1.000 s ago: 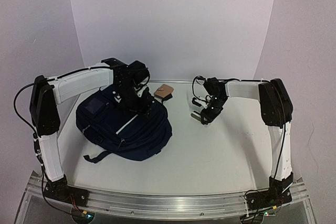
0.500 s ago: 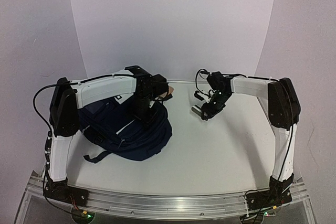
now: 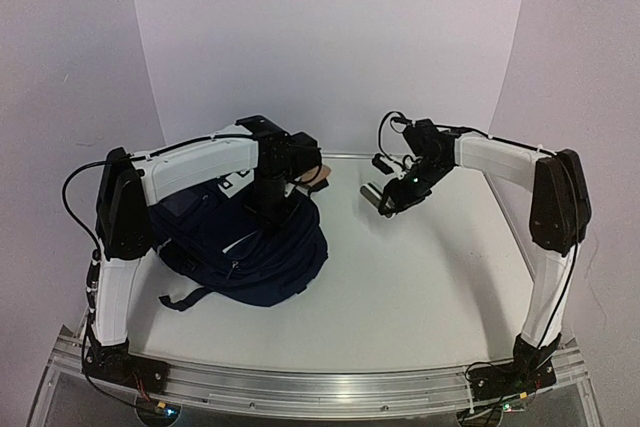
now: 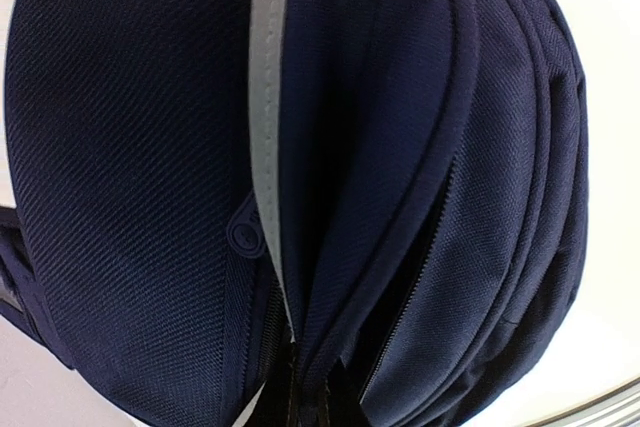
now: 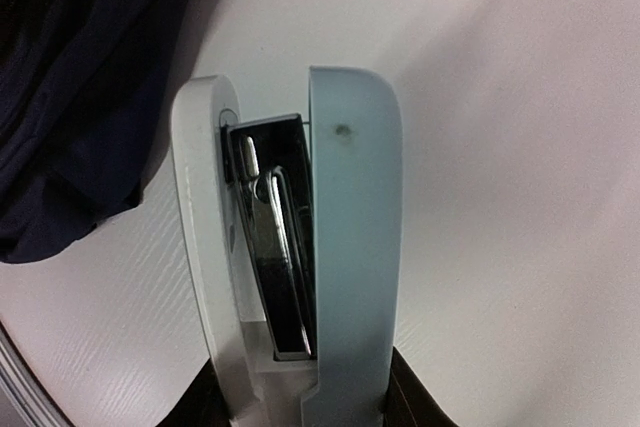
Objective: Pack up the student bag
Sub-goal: Pick up the stationery from the center of the board, then place the stationery in the student bag.
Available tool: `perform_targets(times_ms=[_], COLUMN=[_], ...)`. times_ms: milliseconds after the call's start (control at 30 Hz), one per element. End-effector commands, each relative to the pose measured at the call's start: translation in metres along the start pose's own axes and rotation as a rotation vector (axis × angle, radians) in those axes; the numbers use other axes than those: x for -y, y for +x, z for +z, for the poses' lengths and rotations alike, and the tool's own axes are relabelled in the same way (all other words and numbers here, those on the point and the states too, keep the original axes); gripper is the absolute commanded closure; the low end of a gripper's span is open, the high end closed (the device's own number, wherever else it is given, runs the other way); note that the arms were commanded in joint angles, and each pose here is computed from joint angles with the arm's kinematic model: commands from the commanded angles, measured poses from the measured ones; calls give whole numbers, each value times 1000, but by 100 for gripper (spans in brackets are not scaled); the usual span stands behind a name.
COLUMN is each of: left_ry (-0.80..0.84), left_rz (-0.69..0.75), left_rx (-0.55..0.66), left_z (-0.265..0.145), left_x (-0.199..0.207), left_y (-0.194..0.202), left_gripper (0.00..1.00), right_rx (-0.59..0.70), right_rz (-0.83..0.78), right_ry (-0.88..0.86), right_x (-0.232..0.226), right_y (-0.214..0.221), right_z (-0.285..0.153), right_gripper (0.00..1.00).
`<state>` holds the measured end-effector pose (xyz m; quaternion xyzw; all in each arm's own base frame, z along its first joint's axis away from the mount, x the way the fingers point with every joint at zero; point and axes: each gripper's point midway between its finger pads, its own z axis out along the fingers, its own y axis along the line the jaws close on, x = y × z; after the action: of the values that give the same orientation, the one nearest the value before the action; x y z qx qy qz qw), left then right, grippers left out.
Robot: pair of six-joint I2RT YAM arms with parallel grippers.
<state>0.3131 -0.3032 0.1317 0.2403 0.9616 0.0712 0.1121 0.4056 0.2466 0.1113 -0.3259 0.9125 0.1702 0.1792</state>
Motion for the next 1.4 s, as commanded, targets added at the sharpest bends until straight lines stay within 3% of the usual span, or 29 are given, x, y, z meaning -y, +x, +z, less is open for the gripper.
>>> perform_targets(times_ms=[0, 233, 467, 767, 1133, 1233, 1367], left_ry=[42, 274, 491, 596, 677, 687, 707], left_rz=[-81, -286, -439, -496, -538, -542, -558], left_rx=[99, 274, 368, 426, 479, 475, 480], left_z=[-47, -86, -106, -122, -134, -133, -135], left_x=[-14, -14, -13, -7, -1, -1, -4], left_y=[-16, -52, -74, -88, -106, -106, -108], left_gripper=[100, 100, 100, 100, 100, 100, 100], right_rx=[82, 122, 112, 164, 152, 181, 191], right_rz=[23, 104, 75, 84, 111, 73, 62], right_ry=[-103, -309, -319, -287, -199, -219, -288], right_x=[-30, -79, -132, -163, -166, -179, -197], right_y=[-14, -23, -35, -85, -97, -110, -117], right_z=[-35, -58, -44, -24, 14, 12, 10], right_gripper=[79, 79, 78, 77, 74, 69, 46])
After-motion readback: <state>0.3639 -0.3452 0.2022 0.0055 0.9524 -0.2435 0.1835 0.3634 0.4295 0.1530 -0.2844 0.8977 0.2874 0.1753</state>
